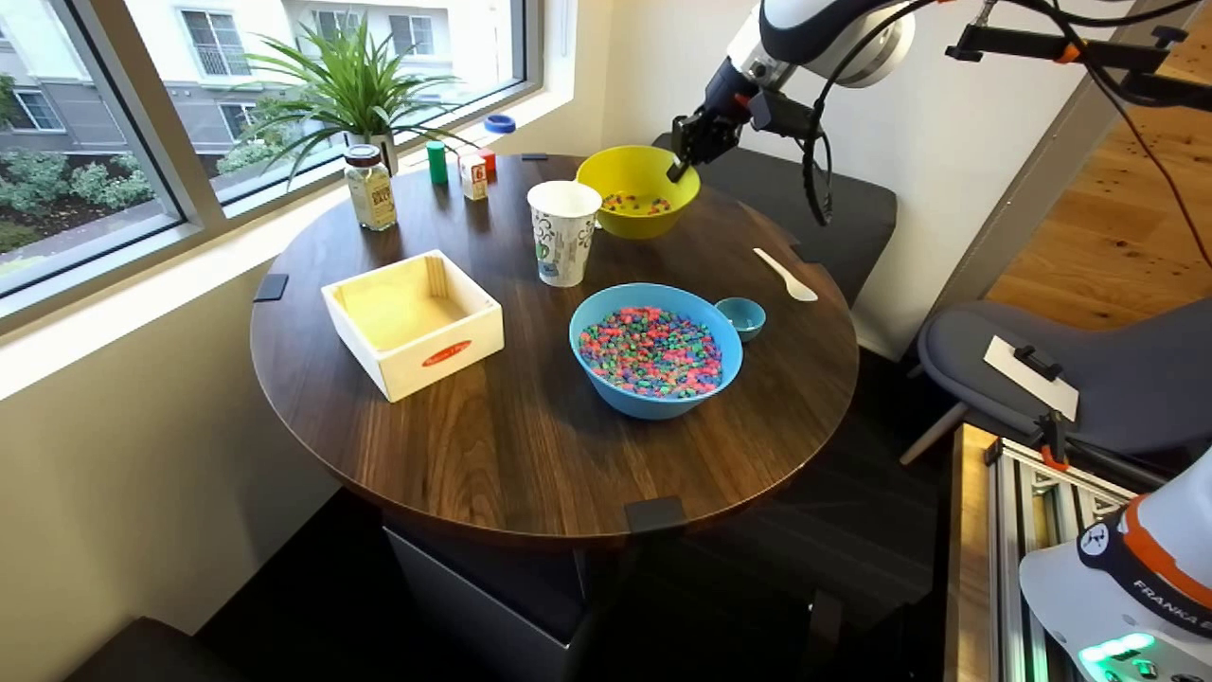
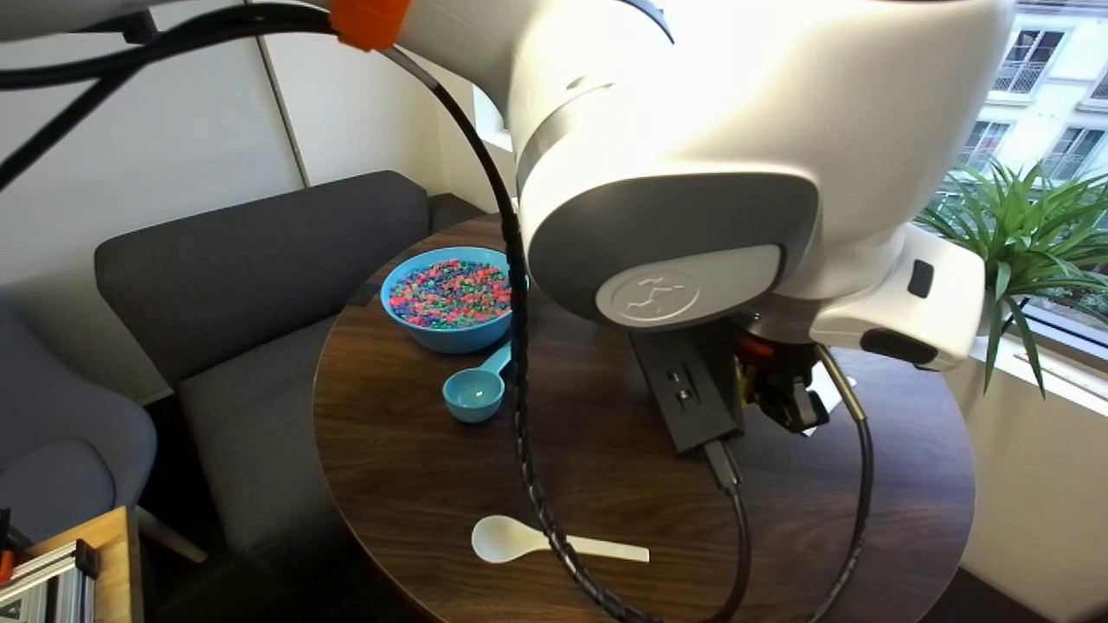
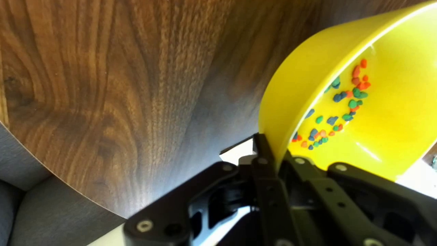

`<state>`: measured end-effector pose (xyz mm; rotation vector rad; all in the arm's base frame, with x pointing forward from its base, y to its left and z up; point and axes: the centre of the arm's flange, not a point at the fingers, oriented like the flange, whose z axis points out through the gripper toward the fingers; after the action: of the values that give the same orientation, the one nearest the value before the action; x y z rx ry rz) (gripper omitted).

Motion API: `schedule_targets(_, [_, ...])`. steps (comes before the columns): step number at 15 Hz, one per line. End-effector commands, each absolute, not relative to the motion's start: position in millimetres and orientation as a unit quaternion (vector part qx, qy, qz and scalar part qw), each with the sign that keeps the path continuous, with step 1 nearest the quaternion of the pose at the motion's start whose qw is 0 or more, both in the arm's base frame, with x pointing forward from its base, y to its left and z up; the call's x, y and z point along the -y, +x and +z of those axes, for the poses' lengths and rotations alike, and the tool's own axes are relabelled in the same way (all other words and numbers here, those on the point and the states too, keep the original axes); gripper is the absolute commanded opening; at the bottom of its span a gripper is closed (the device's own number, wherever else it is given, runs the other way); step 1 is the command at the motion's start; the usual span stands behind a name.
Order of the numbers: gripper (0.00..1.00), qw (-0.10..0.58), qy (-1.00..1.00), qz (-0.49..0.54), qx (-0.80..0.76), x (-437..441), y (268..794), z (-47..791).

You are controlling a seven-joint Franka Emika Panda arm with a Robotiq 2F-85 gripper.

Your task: Pour the cereal from the yellow bowl into the blue bowl

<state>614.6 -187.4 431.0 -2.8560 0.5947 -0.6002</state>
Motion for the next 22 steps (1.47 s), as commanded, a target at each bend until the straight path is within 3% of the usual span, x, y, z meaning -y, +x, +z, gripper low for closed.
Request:
schedule_targets(1, [0.03,0.094,-0.955,-0.209,-0.188,189,600,449])
schedule_targets(22, [0.03,0.041,-0.975,-0.208,-0.065,79,535,532])
